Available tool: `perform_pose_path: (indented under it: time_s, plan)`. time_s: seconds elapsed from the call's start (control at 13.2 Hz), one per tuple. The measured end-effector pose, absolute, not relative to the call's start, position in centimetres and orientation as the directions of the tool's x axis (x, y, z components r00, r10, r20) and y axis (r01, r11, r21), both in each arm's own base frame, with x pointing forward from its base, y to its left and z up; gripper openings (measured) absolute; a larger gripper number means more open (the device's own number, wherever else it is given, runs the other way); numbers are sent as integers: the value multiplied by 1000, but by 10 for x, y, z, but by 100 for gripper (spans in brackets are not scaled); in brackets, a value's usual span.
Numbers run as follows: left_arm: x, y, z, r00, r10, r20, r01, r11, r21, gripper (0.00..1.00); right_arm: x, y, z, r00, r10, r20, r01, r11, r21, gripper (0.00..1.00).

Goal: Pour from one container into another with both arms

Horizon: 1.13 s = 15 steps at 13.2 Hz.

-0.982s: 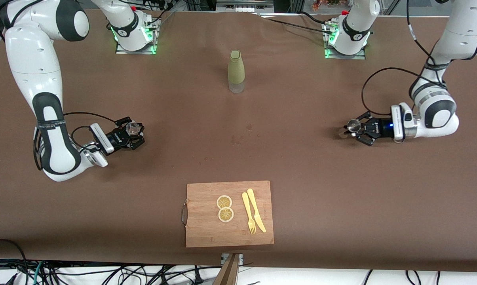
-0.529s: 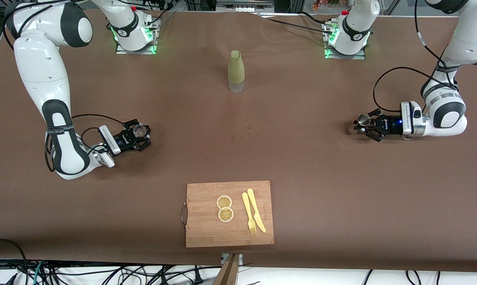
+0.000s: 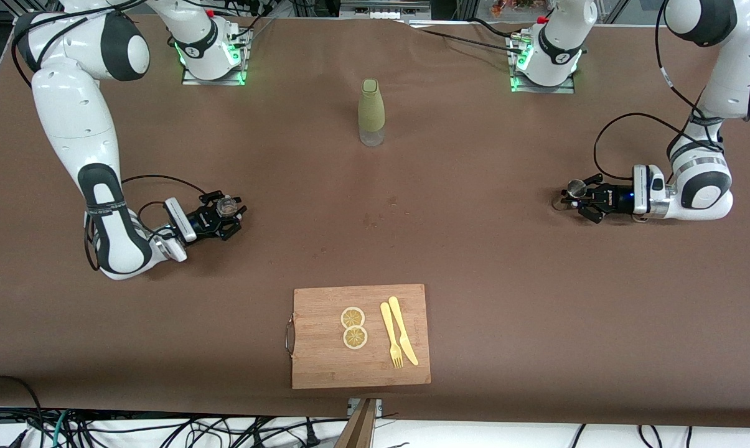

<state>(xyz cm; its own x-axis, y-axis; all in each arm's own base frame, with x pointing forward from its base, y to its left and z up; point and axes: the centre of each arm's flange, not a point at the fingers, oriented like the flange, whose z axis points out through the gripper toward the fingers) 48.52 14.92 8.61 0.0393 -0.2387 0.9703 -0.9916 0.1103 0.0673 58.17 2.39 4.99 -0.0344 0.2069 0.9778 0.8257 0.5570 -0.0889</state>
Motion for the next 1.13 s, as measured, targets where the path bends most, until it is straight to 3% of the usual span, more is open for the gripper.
perform_pose_path:
  time_s: [0.38, 0.76, 1.13]
  plan:
    - [483, 147, 76, 53, -219, 974, -990, 119, 81, 21, 584, 1, 55, -41, 246, 968, 830, 547, -105, 97]
    - [479, 153, 72, 57, -212, 976, -990, 116, 83, 26, 591, -76, 87, -4, 396, 918, 854, 480, -203, 100]
    - [480, 180, 74, 56, -252, 966, -993, 87, 80, 74, 617, -111, 181, 44, 572, 819, 867, 387, -316, 100]
